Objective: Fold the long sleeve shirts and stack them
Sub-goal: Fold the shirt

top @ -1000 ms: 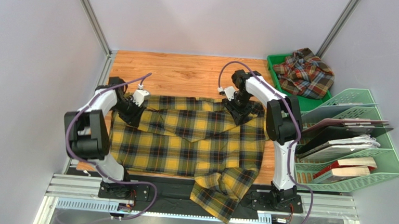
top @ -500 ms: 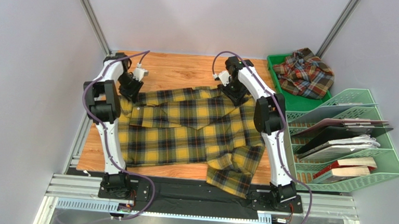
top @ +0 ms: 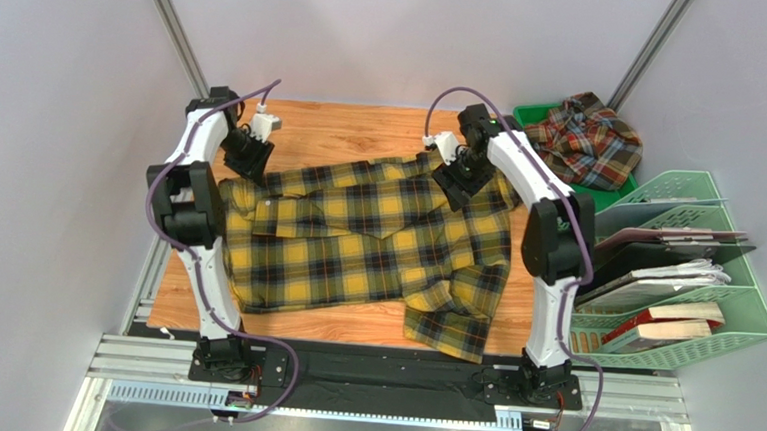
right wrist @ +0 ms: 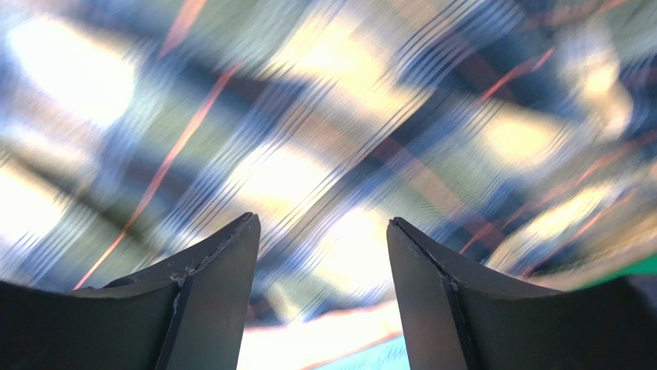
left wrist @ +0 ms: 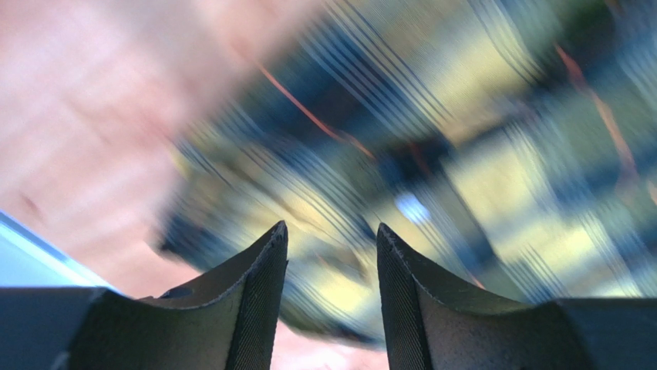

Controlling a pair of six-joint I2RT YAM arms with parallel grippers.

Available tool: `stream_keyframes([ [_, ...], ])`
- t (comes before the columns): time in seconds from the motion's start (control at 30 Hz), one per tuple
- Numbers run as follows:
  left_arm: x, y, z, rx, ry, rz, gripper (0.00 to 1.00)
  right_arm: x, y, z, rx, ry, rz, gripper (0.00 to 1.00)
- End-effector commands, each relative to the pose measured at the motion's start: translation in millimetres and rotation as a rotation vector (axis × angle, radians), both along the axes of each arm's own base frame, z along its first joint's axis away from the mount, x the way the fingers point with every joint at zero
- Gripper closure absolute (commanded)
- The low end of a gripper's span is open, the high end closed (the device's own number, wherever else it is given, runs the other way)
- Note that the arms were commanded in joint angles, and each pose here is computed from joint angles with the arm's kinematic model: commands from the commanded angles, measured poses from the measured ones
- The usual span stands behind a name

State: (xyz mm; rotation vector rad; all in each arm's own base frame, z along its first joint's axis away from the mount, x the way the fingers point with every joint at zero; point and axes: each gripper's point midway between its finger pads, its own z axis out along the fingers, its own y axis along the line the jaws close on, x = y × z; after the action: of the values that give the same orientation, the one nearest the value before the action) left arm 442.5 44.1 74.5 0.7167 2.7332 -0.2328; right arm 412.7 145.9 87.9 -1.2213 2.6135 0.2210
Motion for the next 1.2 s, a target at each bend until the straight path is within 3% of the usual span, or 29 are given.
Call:
stream_keyframes([
  [0.0,-42,-21,36,-0.038,-0.056,-0.026,0.47,-32,7,14,0.075,0.028,0.009,0.37],
  [0.13,-87,-23,0,-0.025,0.091,0.012,0.46,-30,-2,-11,0.029,0.102,-0.024,0.41],
  [0.3,-104,-18,-31,0.003,0.196,0.033,0.45,-26,-15,-35,-0.018,0.169,-0.040,0.44],
  [0.47,-84,-5,-55,0.056,0.276,0.046,0.45,-36,-19,-53,-0.042,0.233,-0.027,0.44],
  [0.7,-14,21,-48,0.149,0.236,0.055,0.46,-17,-2,-70,0.001,0.295,-0.078,0.44],
  [0.87,4,11,-29,0.088,0.193,0.038,0.48,-9,13,-38,0.082,0.271,-0.052,0.45],
  [1.0,-14,-11,2,-0.016,0.090,0.006,0.44,-47,37,24,0.292,0.261,0.013,0.43],
  [1.03,-17,-18,29,-0.046,0.018,-0.005,0.41,-72,50,41,0.373,0.287,0.041,0.41],
  [1.17,-51,-42,62,-0.161,-0.071,-0.072,0.38,-148,77,48,0.457,0.406,0.129,0.37],
])
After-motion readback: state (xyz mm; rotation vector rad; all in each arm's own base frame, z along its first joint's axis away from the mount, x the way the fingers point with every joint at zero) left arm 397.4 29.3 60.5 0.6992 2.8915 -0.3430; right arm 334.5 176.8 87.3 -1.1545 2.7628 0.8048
